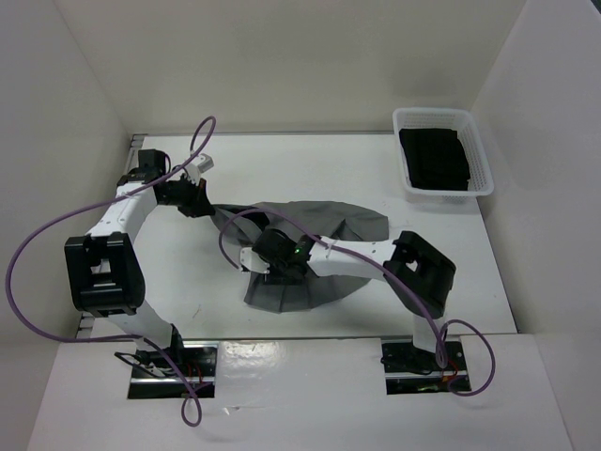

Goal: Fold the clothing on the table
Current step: Flatten the skirt out

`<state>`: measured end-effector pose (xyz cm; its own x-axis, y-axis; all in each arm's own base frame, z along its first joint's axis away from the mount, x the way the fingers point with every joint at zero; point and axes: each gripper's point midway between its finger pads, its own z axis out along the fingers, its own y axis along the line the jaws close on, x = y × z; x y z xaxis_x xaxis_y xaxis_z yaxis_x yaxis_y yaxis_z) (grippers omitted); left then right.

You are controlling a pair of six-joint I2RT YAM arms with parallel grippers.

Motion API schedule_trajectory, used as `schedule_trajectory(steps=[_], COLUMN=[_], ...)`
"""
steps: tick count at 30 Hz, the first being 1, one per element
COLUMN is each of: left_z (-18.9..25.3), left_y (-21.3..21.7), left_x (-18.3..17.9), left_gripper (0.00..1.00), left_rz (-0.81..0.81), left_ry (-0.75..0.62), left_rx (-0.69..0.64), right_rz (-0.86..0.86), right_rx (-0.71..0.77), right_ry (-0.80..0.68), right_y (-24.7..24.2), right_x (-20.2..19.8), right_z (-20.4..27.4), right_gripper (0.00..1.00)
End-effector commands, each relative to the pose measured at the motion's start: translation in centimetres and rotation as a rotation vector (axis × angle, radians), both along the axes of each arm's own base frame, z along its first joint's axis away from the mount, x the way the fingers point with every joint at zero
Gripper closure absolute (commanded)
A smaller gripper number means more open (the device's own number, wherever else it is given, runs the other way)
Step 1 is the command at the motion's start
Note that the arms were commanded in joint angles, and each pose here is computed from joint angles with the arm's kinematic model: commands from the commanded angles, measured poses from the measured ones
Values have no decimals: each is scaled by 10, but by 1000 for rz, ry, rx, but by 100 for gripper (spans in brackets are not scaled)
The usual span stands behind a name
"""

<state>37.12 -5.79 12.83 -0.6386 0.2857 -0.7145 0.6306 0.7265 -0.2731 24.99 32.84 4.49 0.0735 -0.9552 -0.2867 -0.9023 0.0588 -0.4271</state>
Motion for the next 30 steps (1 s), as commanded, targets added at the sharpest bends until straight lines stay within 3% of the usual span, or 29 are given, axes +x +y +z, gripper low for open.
schedule_trajectory(steps=[1,5,6,9,17,22,30], left_z=[9,12,12,12,15,17,28], left_y=[-1,0,0,0,0,1,2], left_x=[-1,1,1,1,2,0,-1], left_gripper=[99,99,99,99,99,99,99], left_rz=[-5,-5,-5,-5,-5,-1,4], left_ry=[-21,-30,-30,-30,-30,-30,-58], left_rx=[-15,-14,-14,-14,-14,-6,6], right_rz=[27,32,25,21,-73,-157,-357], right_rx=[58,63,66,66,118,235,454], right_ry=[-4,4,7,21,27,39,3], right_y=[18,19,19,18,10,6,-40], right_x=[0,-1,-1,-4,25,56,124], right_z=[3,2,2,1,28,71,150], right_gripper=[38,70,84,99,100,100,100])
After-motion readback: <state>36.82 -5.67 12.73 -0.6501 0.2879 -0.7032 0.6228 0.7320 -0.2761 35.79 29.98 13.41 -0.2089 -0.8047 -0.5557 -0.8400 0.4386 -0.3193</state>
